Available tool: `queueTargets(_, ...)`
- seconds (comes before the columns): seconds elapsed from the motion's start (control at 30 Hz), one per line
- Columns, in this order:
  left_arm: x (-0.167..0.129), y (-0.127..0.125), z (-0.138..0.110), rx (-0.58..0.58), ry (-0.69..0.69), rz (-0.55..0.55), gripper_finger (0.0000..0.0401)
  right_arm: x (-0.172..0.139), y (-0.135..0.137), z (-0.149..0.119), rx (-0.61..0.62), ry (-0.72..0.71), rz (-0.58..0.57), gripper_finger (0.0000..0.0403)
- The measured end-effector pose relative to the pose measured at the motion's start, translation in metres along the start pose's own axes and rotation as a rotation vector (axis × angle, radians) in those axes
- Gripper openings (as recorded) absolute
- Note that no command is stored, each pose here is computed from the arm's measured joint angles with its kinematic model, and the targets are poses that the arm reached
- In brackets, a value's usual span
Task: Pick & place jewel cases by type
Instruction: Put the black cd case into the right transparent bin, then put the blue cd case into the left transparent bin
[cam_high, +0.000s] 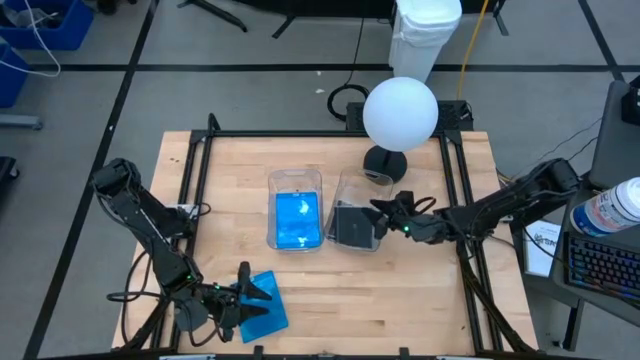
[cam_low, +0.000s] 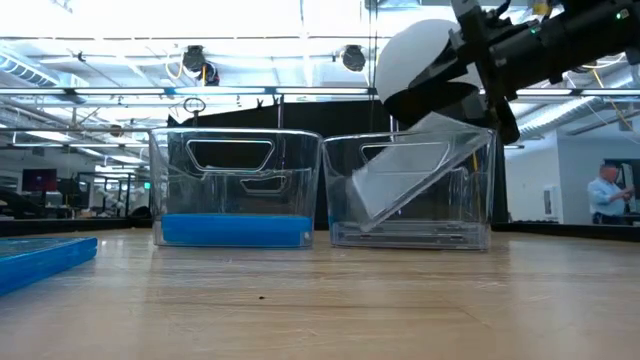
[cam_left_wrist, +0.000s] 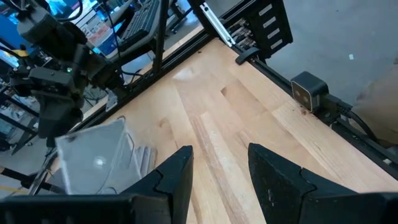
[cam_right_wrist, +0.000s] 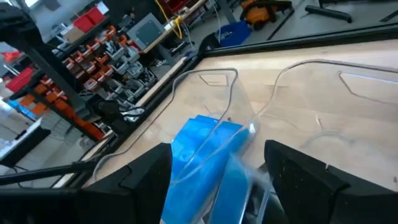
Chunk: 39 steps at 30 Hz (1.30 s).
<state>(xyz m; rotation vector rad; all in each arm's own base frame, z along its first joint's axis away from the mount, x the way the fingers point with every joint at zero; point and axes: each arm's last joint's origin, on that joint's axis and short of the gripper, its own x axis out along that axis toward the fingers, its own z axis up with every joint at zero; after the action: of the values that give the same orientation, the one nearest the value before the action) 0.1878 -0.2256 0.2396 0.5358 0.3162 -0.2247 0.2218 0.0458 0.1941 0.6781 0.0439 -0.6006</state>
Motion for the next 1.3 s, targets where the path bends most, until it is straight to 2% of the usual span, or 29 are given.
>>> queueTargets(0.3,0.003,0.003,-0.001,-0.036,0.007,0.020,0.0159,-0.002,-0.004,-0.001,-0.060,0.029,-0.026,0.0246)
queueTargets(0.37,0.002,0.003,-0.001,-0.043,0.007,0.020,0.0159,-0.002,-0.003,0.000,-0.115,0.030,-0.017,0.0243)
queueTargets(0.53,0.002,0.003,-0.001,-0.055,0.008,0.019,0.0159,-0.010,0.004,0.009,-0.292,0.054,0.108,0.0227)
queueTargets(0.63,0.002,0.003,-0.001,-0.050,0.008,0.019,0.0159,-0.019,0.011,0.016,-0.402,0.037,0.190,0.0203)
queueTargets(0.73,0.003,0.003,-0.001,-0.039,0.007,0.005,0.0159,-0.029,0.015,0.022,-0.559,-0.002,0.239,0.0162)
queueTargets(0.83,0.005,0.005,-0.001,-0.054,0.010,0.001,0.0159,-0.039,0.018,0.025,-0.727,-0.034,0.288,0.0106)
queueTargets(0.97,0.008,0.007,-0.003,-0.052,0.021,-0.037,0.0159,-0.051,0.025,0.021,-0.904,-0.040,0.413,0.0019)
queueTargets(1.17,0.011,0.013,-0.008,-0.115,0.070,0.013,0.0159,-0.065,0.035,0.007,-0.977,-0.051,0.533,0.0004)
queueTargets(1.3,0.010,0.012,-0.017,-0.060,0.145,0.032,0.0159,-0.070,0.048,-0.006,-1.001,-0.126,0.609,0.0003)
